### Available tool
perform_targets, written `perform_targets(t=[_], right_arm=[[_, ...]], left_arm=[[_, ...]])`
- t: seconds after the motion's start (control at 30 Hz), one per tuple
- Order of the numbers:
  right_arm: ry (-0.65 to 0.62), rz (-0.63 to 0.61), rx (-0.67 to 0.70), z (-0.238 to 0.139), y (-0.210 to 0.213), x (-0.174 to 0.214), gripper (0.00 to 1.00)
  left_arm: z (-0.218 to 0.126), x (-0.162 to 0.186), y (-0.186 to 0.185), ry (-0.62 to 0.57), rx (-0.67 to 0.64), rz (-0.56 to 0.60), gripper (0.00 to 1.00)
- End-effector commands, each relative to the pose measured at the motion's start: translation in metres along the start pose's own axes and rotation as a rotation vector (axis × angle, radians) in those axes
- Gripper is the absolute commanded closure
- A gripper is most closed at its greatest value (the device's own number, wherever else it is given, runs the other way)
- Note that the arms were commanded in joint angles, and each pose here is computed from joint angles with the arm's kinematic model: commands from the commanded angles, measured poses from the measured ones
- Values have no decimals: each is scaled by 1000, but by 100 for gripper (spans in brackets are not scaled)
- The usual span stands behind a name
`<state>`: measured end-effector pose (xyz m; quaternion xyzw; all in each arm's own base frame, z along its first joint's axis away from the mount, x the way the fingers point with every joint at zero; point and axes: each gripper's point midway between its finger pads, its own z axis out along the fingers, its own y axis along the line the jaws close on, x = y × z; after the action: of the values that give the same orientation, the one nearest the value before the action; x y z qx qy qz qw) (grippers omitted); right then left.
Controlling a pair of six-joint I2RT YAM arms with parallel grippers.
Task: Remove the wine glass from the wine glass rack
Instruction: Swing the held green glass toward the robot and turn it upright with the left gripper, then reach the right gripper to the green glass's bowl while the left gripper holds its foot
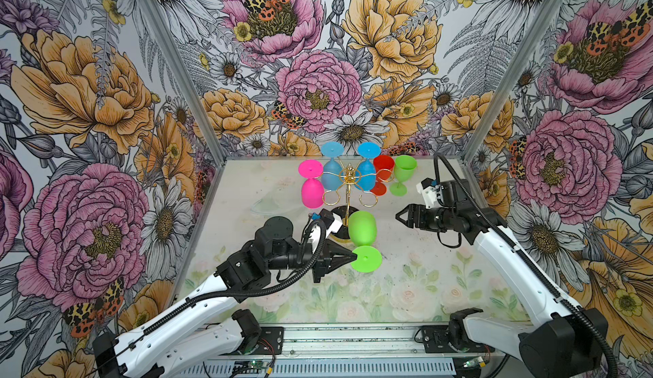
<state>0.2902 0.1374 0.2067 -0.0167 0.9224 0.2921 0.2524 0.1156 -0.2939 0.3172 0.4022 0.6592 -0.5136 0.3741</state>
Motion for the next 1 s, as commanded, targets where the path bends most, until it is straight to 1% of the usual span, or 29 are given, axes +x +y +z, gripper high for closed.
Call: perform_targets(t=[0.0, 0.13, 0.23, 0.4, 0.57, 0.7, 0.97], right_arm=[[10, -14, -51, -3, 16, -5, 28], [44, -31, -95, -1, 28, 0, 28], [58, -39, -99, -1, 31, 2, 28], [64, -44, -106, -3, 34, 2, 28], [75, -43, -125, -3, 39, 1, 28], [89, -41, -159, -3, 46, 0, 28], [128, -20, -241, -2, 64, 1, 28]], left_arm=[[4, 15, 6, 28, -39, 190, 100], [7, 30, 14, 54, -100, 325, 100], [10, 43, 21, 87, -137, 414, 100], [16, 64, 22, 147, -151, 540, 100], [20, 81, 22, 198, -172, 690, 100], [22, 100, 24, 262, -177, 842, 100], [21, 121, 36, 361, -228, 1069, 100]])
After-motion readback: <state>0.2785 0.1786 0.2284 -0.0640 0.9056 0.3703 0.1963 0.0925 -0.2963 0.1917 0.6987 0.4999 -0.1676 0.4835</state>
